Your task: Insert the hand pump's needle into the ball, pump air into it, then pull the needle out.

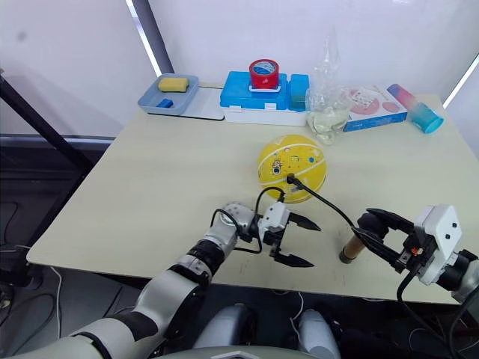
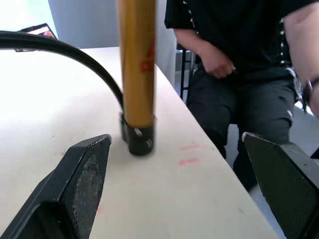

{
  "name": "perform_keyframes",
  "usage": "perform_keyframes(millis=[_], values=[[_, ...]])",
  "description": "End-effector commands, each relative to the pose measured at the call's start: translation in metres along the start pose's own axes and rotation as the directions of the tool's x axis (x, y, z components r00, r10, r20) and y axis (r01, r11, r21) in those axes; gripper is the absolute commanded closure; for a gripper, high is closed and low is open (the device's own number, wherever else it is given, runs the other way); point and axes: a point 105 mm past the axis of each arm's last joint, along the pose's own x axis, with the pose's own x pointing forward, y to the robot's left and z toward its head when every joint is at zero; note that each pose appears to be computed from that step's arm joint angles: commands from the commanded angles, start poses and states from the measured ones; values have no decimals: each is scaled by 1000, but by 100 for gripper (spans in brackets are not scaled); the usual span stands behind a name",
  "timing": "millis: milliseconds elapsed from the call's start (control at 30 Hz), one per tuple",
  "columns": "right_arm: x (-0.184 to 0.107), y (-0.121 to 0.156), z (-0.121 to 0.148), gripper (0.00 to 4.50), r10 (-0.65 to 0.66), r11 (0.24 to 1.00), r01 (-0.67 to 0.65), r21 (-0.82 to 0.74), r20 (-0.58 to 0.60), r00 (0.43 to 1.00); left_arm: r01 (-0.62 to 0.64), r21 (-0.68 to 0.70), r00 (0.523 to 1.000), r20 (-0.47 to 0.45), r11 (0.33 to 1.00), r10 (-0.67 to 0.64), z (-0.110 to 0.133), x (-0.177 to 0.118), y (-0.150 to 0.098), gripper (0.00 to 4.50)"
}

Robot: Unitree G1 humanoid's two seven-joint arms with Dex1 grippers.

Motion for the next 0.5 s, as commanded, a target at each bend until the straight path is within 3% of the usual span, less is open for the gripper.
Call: perform_keyframes(millis=[33,300,500], values=[[-6,-15,11,248,-35,996,35,-83,2,999,-19,28,997,72,999,17,22,-25,-1,0],[-12,-30,16,248,-42,980,32,-197,-47,998,-76,24,996,43,997,75,39,-79,-25,0],[-12,-34,15,248,4,943,-52,-329,-143,990,-115,28,993,12,993,114,57,-115,-41,0]])
